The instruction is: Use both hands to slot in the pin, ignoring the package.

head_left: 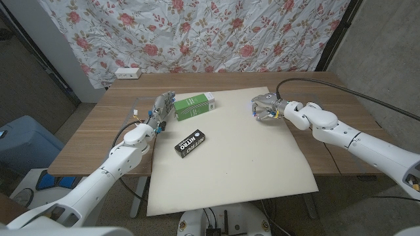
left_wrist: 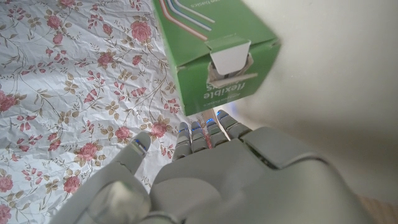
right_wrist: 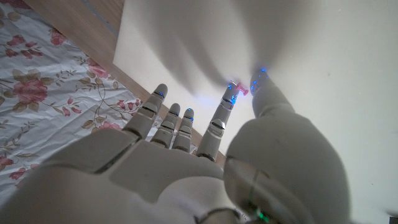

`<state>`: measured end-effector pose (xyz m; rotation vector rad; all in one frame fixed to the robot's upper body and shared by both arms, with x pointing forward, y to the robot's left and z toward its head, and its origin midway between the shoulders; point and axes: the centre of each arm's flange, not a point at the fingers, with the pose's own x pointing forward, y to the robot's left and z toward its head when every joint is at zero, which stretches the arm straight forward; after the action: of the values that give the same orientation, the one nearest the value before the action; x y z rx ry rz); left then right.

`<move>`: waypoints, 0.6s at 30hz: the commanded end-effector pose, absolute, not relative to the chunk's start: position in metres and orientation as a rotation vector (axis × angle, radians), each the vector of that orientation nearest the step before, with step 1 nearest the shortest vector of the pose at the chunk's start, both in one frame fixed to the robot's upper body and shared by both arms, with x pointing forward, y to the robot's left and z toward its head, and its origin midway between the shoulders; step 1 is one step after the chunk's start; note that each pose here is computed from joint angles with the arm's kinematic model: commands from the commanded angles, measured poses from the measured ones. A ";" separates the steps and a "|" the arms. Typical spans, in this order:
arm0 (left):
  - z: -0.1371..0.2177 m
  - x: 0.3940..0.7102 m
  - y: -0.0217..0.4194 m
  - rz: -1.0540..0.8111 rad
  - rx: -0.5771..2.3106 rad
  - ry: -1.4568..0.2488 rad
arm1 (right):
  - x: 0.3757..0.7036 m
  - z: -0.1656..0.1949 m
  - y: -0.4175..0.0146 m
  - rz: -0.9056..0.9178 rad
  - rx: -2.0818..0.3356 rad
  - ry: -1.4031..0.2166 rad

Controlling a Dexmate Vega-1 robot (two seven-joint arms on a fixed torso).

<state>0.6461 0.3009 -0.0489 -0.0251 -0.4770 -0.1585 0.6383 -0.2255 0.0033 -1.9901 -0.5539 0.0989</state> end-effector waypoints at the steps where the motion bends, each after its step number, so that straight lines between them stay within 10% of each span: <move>1: -0.050 0.647 0.298 -0.166 -0.029 -0.476 | 0.643 0.006 -0.227 0.084 -1.991 -0.574; 18: -0.053 0.646 0.296 -0.167 -0.032 -0.474 | 0.646 0.009 -0.229 0.082 -2.010 -0.569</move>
<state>0.6465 0.2975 -0.0507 -0.0307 -0.4770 -0.1649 0.6441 -0.2278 0.0075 -2.0021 -0.5675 0.0871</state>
